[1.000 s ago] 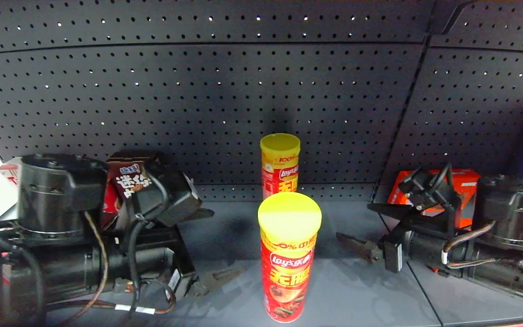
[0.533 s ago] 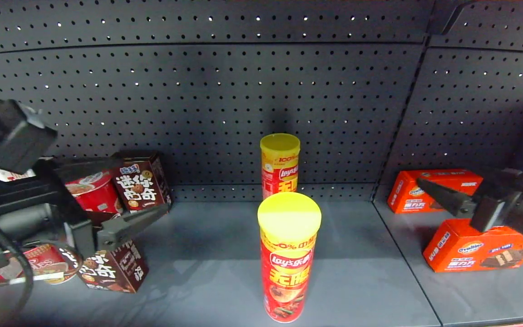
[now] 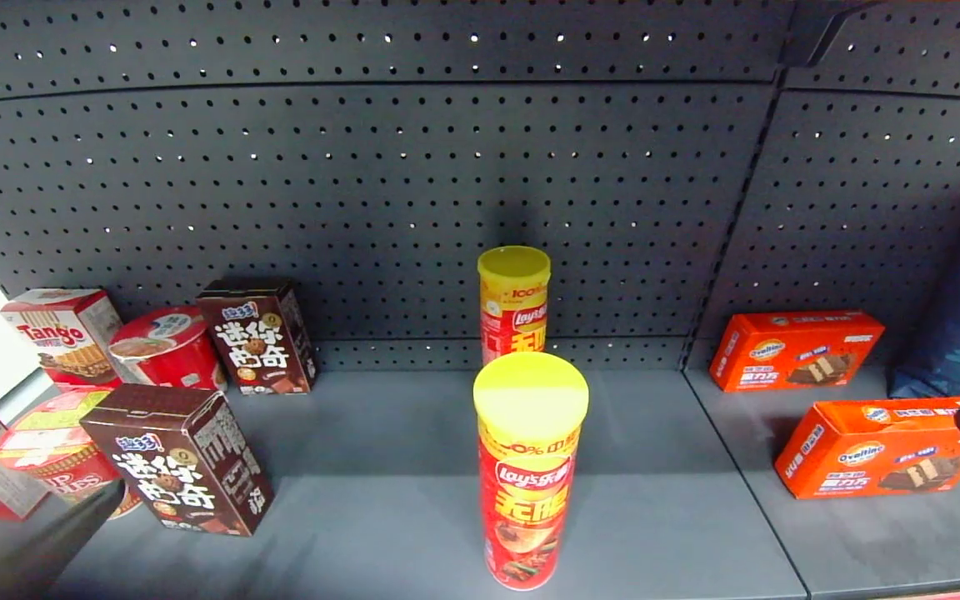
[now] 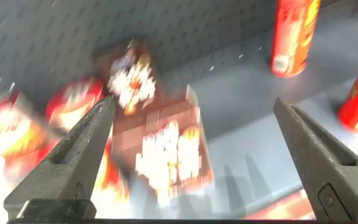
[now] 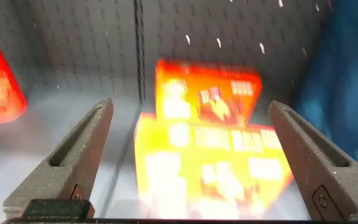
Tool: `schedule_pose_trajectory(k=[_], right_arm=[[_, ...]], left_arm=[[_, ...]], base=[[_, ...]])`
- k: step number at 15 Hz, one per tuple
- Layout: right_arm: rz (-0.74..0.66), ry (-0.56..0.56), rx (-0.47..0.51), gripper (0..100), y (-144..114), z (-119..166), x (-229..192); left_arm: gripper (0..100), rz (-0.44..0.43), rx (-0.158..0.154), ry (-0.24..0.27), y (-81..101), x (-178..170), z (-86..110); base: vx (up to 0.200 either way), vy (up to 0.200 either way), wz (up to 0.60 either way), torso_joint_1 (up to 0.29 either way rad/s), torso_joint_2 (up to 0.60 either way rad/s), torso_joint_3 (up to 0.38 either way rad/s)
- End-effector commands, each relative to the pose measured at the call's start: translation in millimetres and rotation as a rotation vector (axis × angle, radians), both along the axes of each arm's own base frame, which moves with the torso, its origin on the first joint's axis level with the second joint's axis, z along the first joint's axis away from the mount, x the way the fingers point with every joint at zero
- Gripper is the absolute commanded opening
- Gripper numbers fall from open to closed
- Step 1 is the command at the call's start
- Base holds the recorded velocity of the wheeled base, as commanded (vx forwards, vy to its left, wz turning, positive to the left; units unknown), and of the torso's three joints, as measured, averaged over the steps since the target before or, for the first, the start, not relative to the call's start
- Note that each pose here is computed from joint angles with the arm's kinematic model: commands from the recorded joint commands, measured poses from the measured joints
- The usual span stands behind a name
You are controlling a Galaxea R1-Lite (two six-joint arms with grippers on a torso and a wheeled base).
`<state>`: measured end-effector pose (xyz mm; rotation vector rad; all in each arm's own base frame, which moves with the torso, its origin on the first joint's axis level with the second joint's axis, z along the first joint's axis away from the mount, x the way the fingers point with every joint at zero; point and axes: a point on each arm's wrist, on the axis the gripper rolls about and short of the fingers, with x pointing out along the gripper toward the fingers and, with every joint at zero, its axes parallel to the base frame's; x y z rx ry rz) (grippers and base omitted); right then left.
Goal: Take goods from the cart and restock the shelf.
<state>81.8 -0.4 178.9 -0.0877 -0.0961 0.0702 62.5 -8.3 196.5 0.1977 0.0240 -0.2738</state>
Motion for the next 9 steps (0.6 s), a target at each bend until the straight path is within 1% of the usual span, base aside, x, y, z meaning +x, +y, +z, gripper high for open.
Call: schedule_pose_trajectory(k=[1,2,3,4,5,6,7,8,9], right_arm=[[-0.062,-0.017,-0.003,100,0,-38,-47],[-0.065,0.001,-0.002,100,1,-44,-58],[-0.067,0.022,-0.001,100,1,-54,-72],[-0.067,0.029,-0.001,100,2,-63,-82],[-0.067,0.036,-0.001,100,3,-80,-101],[-0.074,0.061,0.006,100,3,-83,-102],[-0.074,0.039,0.006,100,3,-80,-102],[-0.074,0.047,0.001,100,3,-85,-101],[-0.091,0.084,0.009,100,2,-94,-99]], left_arm=[[100,0.084,-0.032,-0.094,4.2,-42,-32.3],[100,0.128,-0.044,-0.103,5.4,-47,-39.4],[100,0.182,-0.062,-0.109,6.9,-52,-47.7],[100,0.201,-0.07,-0.113,7.5,-54,-52.0],[100,0.209,-0.073,-0.115,7.8,-57,-59.8],[100,0.209,-0.074,-0.118,7.9,-58,-62.4],[100,0.212,-0.074,-0.123,7.9,-59,-63.7],[100,0.212,-0.074,-0.123,8.1,-62,-70.4],[100,0.218,-0.074,-0.122,8.3,-65,-81.9]], base=[[0.0,0.0,0.0,0.0,0.0,0.0],[0.0,0.0,0.0,0.0,0.0,0.0],[0.0,0.0,0.0,0.0,0.0,0.0],[0.0,0.0,0.0,0.0,0.0,0.0],[0.0,0.0,0.0,0.0,0.0,0.0],[0.0,0.0,0.0,0.0,0.0,0.0],[0.0,0.0,0.0,0.0,0.0,0.0],[0.0,0.0,0.0,0.0,0.0,0.0],[0.0,0.0,0.0,0.0,0.0,0.0]])
